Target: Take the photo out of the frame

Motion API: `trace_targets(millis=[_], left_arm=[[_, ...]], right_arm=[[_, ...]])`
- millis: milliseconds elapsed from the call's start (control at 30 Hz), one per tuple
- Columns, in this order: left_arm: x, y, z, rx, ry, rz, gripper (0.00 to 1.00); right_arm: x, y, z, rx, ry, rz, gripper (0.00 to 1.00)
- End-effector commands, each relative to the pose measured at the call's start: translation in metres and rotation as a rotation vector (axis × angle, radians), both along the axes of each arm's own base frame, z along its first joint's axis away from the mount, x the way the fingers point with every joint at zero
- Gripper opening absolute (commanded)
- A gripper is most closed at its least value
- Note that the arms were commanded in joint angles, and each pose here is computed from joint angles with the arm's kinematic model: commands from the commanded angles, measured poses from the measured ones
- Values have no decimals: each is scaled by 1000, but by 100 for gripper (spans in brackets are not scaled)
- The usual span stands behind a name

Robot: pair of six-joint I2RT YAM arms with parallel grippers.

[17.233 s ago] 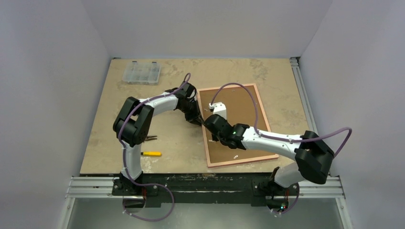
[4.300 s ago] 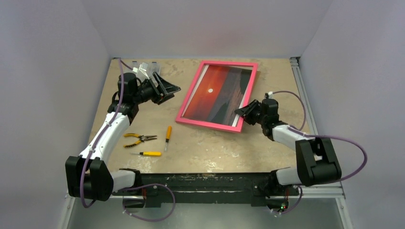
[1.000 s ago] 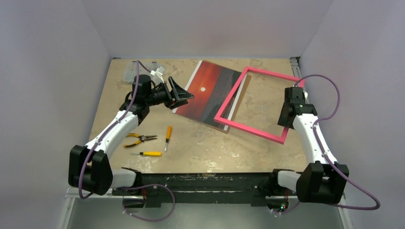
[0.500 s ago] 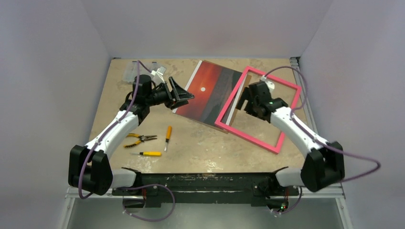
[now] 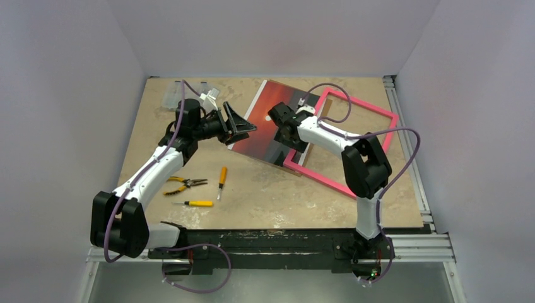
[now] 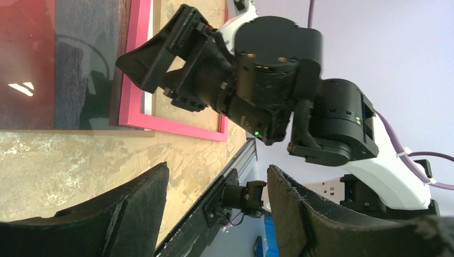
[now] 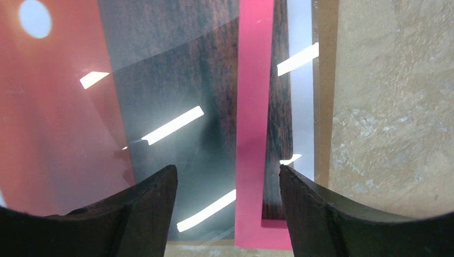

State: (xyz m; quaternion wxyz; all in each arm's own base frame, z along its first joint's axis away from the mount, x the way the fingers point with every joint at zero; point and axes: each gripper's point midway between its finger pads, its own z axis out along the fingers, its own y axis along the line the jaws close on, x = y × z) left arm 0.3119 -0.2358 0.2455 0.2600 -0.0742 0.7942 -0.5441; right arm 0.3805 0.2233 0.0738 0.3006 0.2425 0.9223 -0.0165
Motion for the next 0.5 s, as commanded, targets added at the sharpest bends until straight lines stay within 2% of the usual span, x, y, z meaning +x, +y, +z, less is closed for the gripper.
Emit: trace_targets(millis=[0,200,233,333,467], left_arm=[[0,-4,9,-23,-33,-22,65],[0,-4,9,-28,-32,-25,65],[0,-4,8,-28,-29,-24,65],[0,-4,9,-30,-30,-25,65],[0,-5,9,-29,-31,-26,65]], right_arm=[[2,-15,-3,-69,0,-93,67],[1,-10,-20,-75,23,-88,66],[2,-9,-22,-75,25,-84,64],[2,-7,-27,-69,34,-78,52],[-1,-8,-26,-63,36,-85,29]])
